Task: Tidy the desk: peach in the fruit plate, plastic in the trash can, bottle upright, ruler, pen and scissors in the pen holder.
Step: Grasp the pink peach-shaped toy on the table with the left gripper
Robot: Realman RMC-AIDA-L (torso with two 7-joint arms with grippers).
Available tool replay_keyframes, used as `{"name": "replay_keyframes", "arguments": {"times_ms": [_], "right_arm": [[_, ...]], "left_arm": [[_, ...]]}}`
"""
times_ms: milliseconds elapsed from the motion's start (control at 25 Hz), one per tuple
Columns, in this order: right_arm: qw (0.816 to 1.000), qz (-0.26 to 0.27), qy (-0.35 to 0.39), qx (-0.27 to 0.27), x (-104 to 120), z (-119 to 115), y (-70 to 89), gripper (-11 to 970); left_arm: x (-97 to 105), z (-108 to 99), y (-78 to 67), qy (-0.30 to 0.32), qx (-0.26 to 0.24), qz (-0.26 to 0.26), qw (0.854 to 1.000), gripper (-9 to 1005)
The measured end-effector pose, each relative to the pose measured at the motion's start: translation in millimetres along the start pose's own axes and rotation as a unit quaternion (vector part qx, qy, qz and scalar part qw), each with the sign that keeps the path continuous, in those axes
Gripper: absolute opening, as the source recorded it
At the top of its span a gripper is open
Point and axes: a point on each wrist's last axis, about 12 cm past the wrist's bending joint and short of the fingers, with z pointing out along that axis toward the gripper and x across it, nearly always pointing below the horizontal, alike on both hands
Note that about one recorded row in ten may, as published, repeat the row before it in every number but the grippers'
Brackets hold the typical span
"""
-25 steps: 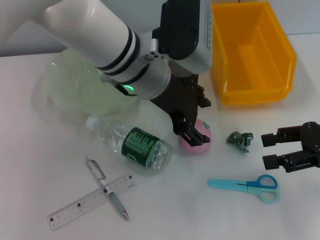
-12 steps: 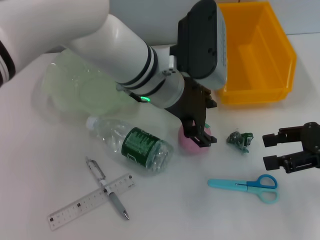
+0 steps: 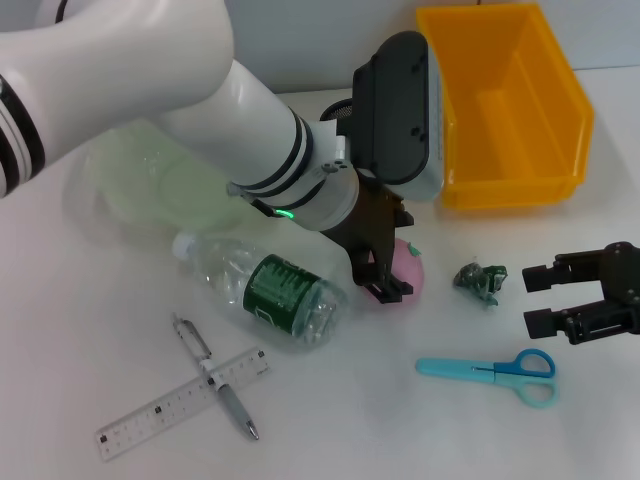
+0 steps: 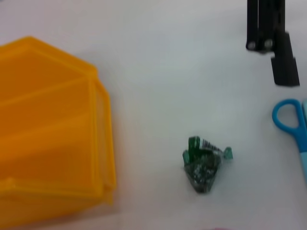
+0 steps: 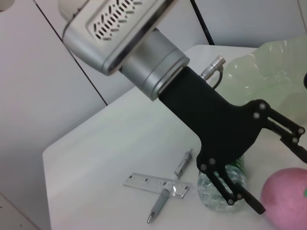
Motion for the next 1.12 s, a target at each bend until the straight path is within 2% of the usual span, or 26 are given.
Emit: {"name": "replay_keyframes", "arguments": {"times_ms": [320,800,880,1120], "right_arm": [[1.0,-0.001,0.0,-0.002,-1.2,0.9,-0.2,816],[1.0,-0.004,-0.001,-0.005,-2.9,5.1,0.3,815],[1.0,-0.003,-0.002,-0.006,-2.6,5.3,0.4,815],[1.0,-0.002,-0.002,-0.008,-1.5,4.9,1.3,815]], "left_arm": [[4.8,3.5,-0.2,0.005,-0.006,-0.003,1.0,807],[9.3,9.2,-8.2,0.008,0.0,0.001,1.0,804],[10.2,10.0,-9.0,0.008,-0.001,0.002,1.0,559],[8.3,9.1,-11.5,-0.002,-0.005,-0.001,1.0,323]]}}
